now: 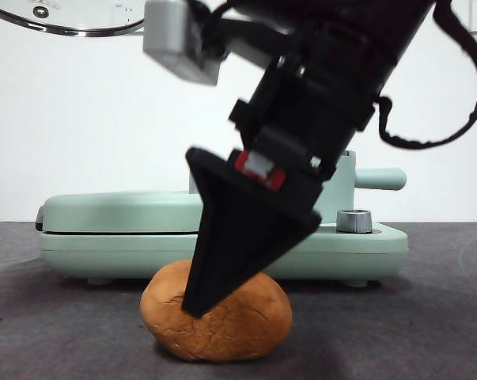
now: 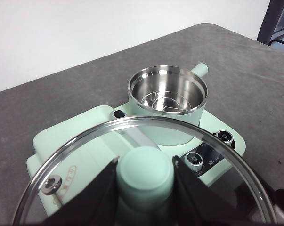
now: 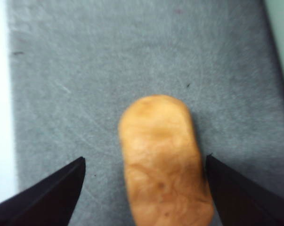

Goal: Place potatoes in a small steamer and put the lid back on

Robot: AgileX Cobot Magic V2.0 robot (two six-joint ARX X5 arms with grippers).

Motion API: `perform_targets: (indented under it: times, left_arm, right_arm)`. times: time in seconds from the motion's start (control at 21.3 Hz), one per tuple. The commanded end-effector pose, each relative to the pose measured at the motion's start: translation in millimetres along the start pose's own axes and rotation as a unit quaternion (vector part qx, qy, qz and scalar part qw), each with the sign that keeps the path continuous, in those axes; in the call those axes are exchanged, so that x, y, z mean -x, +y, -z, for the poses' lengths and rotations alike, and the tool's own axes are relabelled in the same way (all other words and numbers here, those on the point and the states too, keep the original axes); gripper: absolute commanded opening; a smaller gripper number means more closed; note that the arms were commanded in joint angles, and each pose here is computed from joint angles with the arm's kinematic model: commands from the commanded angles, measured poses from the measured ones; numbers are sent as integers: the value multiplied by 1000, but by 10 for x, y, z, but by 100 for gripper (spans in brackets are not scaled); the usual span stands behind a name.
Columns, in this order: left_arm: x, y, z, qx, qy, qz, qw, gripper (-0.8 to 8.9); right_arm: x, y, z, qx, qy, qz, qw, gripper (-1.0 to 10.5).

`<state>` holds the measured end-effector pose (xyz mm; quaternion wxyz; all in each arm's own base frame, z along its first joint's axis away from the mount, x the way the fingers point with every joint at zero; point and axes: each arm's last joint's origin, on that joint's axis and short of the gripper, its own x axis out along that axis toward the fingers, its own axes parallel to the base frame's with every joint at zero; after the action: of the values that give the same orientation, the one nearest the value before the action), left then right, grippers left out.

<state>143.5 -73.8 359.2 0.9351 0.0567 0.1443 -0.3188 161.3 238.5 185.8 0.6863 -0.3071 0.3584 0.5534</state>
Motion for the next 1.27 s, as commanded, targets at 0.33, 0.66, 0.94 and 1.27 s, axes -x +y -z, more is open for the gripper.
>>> perform_targets:
  times: [0.33, 0.66, 0.94, 1.27]
  left_arm:
    - [25, -6, -80, -2, -27, 0, 1000, 14]
    - [25, -5, -81, -2, -27, 0, 1000, 14]
    - [25, -5, -83, -3, -28, 0, 1000, 14]
    - [25, -5, -83, -2, -28, 0, 1000, 14]
  right_arm:
    - [-78, -21, -30, -21, 14, 33, 999, 191]
    - [718, -24, -177, -164, -51, 72, 983, 192]
    - [1701, -485, -436, -304, -86, 158, 936, 192]
    - [2061, -1132, -560, -337, -116, 212, 910, 193]
